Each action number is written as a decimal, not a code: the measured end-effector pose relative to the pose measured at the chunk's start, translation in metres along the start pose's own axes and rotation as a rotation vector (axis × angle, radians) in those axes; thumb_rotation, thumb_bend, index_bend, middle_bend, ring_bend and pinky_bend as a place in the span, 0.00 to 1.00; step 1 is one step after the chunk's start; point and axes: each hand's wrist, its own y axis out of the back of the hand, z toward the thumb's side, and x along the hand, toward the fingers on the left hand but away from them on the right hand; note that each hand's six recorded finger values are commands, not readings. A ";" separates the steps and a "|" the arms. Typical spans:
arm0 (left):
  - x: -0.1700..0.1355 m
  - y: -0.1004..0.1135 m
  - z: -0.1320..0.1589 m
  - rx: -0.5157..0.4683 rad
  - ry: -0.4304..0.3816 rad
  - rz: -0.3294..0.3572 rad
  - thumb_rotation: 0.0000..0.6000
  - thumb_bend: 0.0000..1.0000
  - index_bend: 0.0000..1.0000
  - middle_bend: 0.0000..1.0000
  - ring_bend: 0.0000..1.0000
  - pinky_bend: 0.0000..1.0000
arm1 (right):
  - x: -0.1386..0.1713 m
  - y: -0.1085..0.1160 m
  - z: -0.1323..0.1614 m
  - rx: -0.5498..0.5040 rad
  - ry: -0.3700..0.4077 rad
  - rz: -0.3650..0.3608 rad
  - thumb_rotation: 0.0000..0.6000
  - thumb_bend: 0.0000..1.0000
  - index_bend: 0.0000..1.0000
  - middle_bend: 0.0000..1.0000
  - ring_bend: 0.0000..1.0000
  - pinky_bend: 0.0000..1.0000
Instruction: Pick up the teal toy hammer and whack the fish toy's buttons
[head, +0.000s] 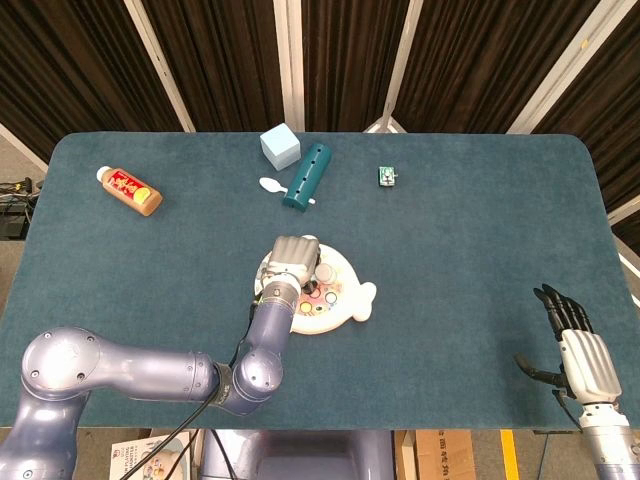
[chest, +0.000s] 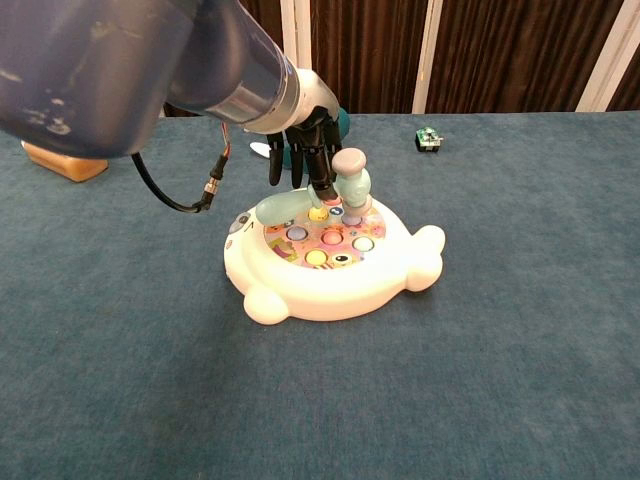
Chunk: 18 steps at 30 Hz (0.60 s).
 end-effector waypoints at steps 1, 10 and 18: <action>0.001 -0.001 0.000 0.001 0.002 -0.002 1.00 0.62 0.65 0.54 0.42 0.53 | 0.000 0.000 0.000 0.000 0.000 0.000 1.00 0.24 0.00 0.00 0.00 0.00; 0.005 -0.006 -0.001 0.018 0.019 -0.016 1.00 0.62 0.65 0.54 0.42 0.53 | 0.000 0.001 0.001 0.010 0.011 -0.012 1.00 0.24 0.00 0.00 0.00 0.00; 0.007 -0.009 -0.001 0.024 0.027 -0.022 1.00 0.62 0.65 0.54 0.42 0.53 | 0.000 0.002 0.001 0.005 0.013 -0.014 1.00 0.24 0.00 0.00 0.00 0.00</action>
